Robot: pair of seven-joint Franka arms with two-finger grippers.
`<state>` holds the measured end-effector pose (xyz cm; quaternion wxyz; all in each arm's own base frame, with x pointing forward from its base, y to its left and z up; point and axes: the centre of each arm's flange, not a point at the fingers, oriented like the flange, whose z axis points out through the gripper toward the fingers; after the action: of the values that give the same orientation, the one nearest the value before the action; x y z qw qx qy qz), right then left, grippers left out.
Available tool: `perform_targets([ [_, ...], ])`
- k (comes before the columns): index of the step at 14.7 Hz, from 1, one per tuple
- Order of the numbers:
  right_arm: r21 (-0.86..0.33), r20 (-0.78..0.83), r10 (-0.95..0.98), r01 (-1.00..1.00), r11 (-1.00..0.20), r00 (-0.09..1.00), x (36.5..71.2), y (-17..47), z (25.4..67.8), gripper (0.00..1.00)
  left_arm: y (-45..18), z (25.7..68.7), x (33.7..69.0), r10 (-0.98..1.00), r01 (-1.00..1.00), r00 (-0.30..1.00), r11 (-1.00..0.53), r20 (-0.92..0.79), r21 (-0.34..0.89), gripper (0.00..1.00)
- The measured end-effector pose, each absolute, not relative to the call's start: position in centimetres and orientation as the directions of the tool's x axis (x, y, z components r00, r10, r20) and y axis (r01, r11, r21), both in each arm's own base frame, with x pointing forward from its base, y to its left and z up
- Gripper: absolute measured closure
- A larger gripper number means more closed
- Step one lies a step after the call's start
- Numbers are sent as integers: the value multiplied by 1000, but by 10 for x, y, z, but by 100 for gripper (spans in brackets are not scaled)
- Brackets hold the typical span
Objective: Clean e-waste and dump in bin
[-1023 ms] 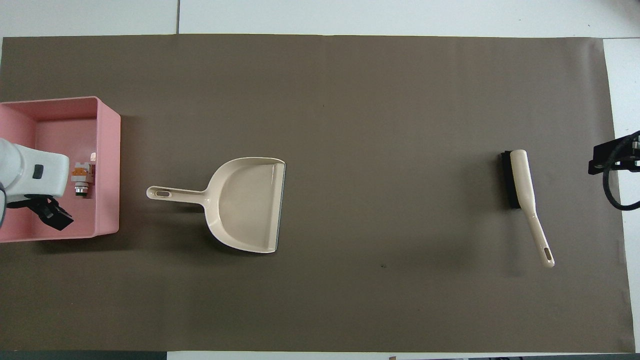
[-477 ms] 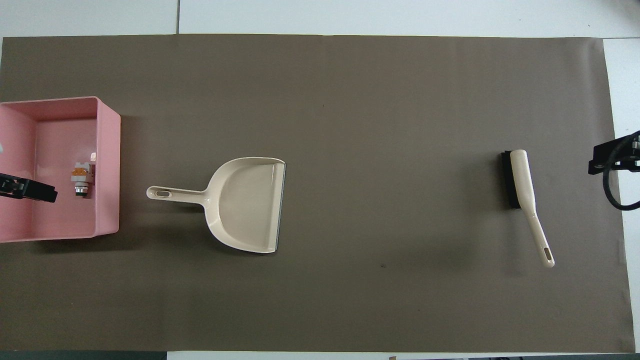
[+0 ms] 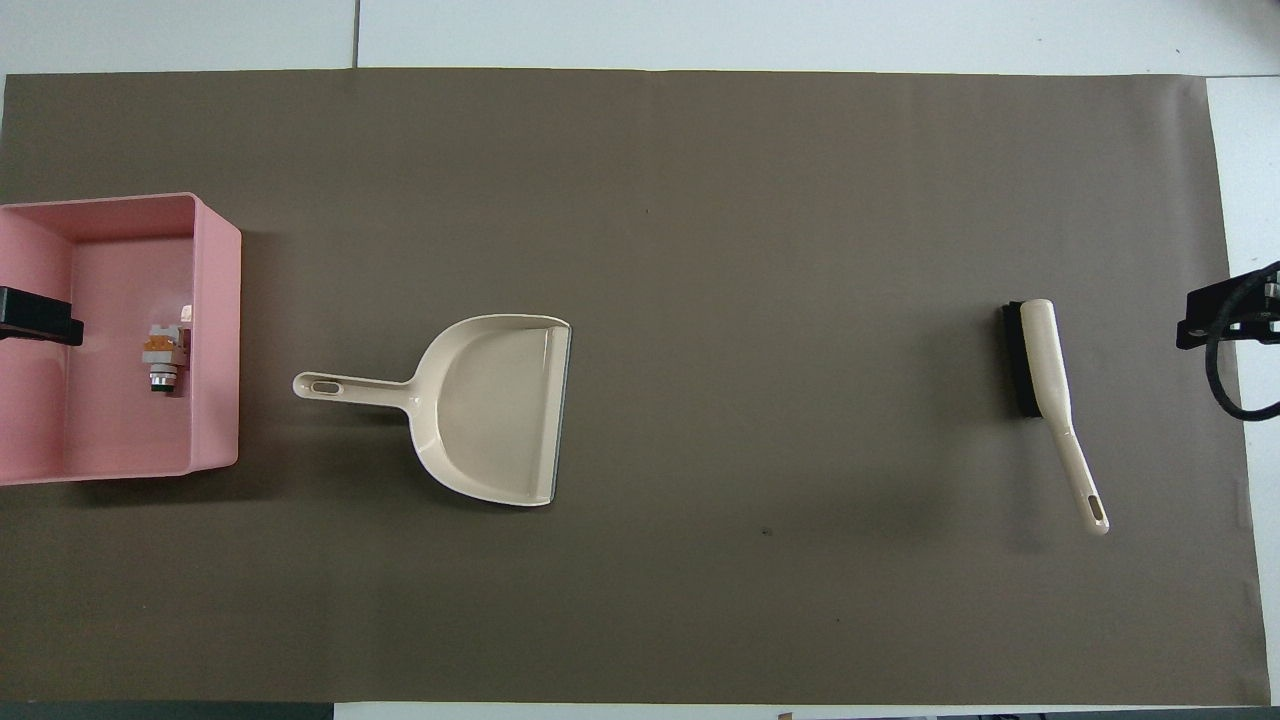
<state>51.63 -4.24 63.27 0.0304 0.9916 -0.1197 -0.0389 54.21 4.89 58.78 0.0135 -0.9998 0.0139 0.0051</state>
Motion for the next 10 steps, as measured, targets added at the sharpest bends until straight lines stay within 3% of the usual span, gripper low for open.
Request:
perform_targets([
  [6, 70, -70, -240, -235, -969, 968, 516, -42, 633, 0, 43, 635, 532, -15, -16, 999, -1000, -29, -15, 2],
  [10, 70, -70, -240, -235, -969, 968, 516, -42, 633, 0, 39, 645, 527, -20, -21, 999, -1000, -51, -13, 2],
])
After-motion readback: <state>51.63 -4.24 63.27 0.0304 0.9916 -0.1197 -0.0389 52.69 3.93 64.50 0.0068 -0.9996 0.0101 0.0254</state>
